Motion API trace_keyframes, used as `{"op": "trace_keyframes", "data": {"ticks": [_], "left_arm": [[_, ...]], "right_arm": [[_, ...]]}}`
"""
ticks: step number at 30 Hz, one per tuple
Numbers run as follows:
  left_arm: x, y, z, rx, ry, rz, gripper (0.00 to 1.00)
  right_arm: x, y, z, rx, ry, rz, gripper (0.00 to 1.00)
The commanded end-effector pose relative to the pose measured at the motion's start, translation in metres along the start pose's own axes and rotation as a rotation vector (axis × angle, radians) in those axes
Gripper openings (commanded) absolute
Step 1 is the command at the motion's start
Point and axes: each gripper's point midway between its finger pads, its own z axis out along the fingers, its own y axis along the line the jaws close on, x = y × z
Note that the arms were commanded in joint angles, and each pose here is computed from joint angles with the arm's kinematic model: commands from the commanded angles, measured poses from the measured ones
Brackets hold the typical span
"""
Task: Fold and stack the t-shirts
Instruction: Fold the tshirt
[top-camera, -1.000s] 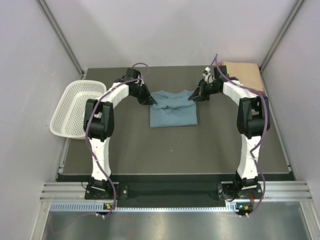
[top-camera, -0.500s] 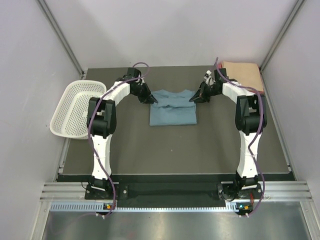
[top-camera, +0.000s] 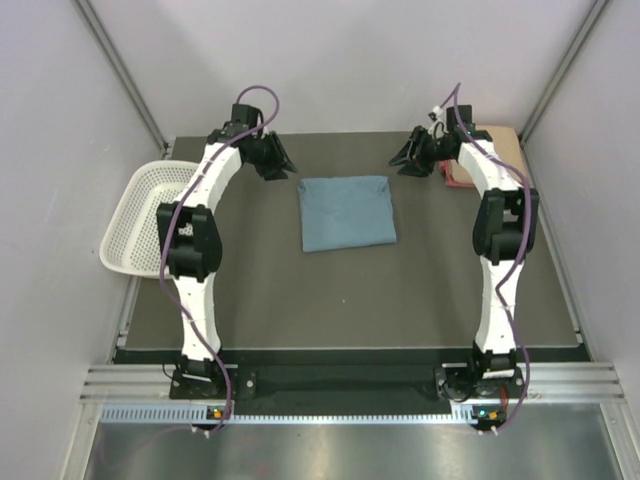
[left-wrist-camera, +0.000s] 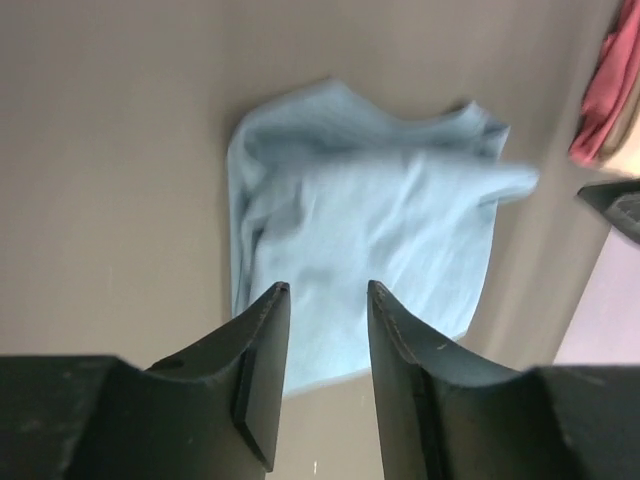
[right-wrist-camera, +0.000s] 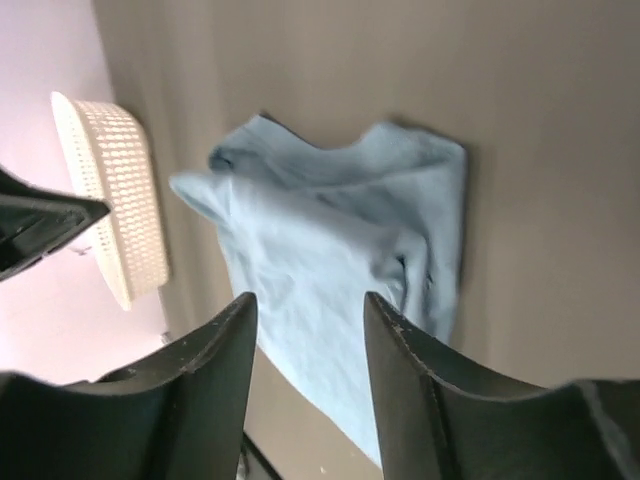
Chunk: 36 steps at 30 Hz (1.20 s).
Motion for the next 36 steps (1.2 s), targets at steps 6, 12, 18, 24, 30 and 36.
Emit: {"op": "trace_keyframes", "data": {"ticks": [6,12,18,24,30,36], "left_arm": [[0.090,-0.035,-0.032,0.141,0.125,0.078,0.34],[0.100,-0.059,0.000,0.268,0.140,0.024,0.29],[0.080,-0.052,0.042,0.304,0.098,-0.015,0.27],[0.071,-0.042,0.069,0.342,0.088,-0.033,0.26],[0.055,-0.027,0.087,0.334,0.046,-0.009,0.26],[0.051,-0.009,0.096,0.299,0.050,-0.013,0.25]], "right_arm": [[0.062,0.020,-0.041,0.108,0.059,-0.233,0.49],[0.087,0.029,-0.003,0.033,0.078,-0.229,0.27],[0.078,0.021,0.038,-0.050,0.067,-0.128,0.11],[0.067,0.009,0.066,-0.097,0.010,-0.098,0.11],[0.041,-0.003,0.080,-0.137,-0.094,-0.093,0.11],[0.011,-0.033,0.084,-0.093,-0.188,-0.058,0.11]]}}
